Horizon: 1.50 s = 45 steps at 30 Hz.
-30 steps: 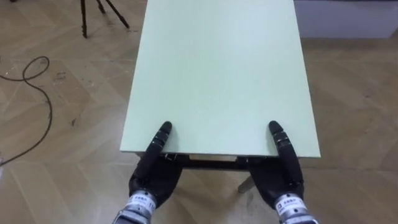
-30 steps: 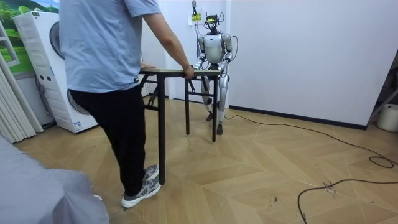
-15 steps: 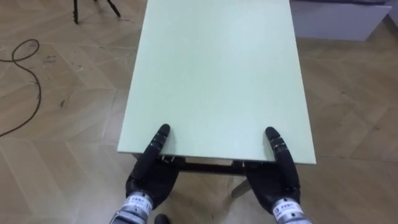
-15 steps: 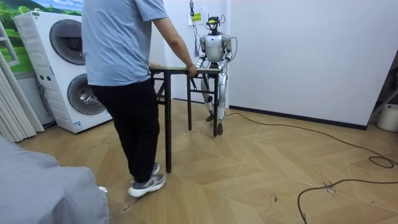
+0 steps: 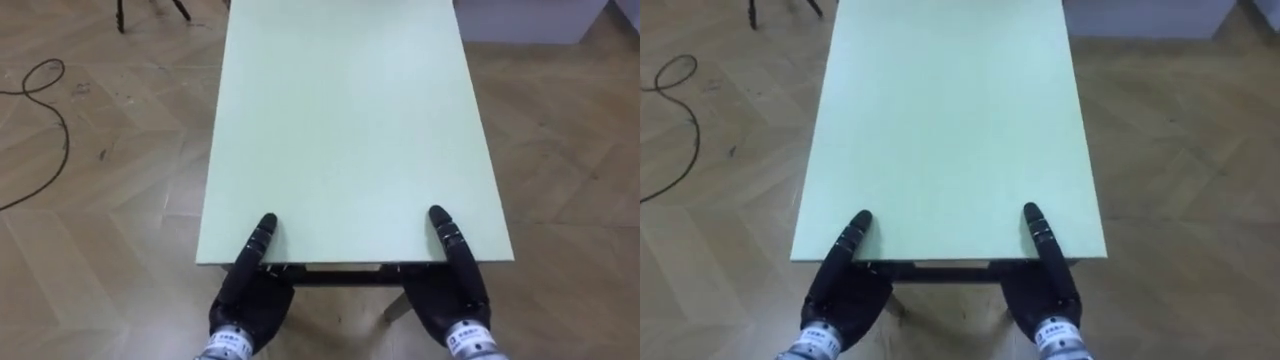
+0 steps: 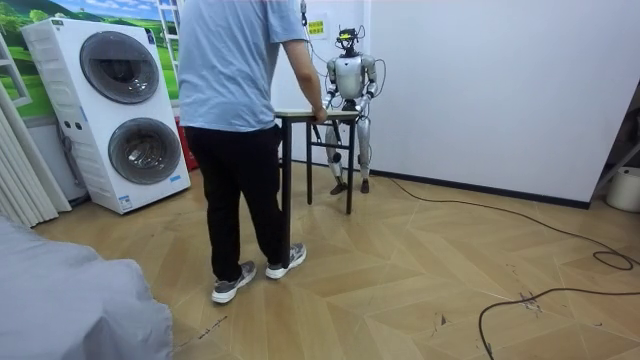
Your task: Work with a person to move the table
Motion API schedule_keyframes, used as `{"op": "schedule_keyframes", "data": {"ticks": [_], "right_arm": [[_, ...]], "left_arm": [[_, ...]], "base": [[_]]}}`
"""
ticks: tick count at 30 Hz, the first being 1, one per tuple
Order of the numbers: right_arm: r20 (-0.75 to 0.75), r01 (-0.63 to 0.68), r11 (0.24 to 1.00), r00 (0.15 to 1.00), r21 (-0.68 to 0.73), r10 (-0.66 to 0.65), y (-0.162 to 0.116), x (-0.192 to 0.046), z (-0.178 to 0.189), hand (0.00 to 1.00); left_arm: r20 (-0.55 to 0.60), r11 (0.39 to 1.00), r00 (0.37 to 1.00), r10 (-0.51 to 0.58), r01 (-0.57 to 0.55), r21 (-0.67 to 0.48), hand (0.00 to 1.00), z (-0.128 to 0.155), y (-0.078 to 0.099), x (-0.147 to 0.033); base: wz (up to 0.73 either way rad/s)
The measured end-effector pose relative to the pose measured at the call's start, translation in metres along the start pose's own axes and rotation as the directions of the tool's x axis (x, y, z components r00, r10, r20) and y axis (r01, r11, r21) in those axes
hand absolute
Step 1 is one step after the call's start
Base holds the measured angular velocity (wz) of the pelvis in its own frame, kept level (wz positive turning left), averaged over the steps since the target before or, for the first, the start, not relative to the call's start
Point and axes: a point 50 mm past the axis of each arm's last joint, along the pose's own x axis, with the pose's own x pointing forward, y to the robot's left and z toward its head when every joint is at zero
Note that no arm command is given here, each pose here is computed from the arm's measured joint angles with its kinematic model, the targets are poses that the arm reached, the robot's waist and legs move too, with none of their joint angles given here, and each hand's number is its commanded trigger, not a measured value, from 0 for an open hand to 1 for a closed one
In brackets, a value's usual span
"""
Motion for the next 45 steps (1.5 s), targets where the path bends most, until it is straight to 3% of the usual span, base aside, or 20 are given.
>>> {"op": "schedule_keyframes", "data": {"ticks": [12,22,45], "right_arm": [[0.012,0.019,0.999,1.000,-0.043,-0.018,0.000,0.009,0.005,1.00],[0.016,0.061,0.998,0.998,-0.004,-0.061,-0.012,0.000,0.003,1.00],[-0.011,0.053,0.998,0.999,0.038,-0.053,-0.008,-0.001,-0.017,1.00]], "left_arm": [[-0.028,0.997,0.999,0.041,-0.043,-0.059,1.00,-0.006,0.007,0.009],[-0.050,0.998,0.997,0.053,-0.053,-0.018,1.00,-0.006,0.009,0.010],[0.007,0.999,0.999,0.043,-0.043,0.031,1.00,0.006,0.009,0.001]], "base": [[-0.07],[0.15],[-0.14]]}}
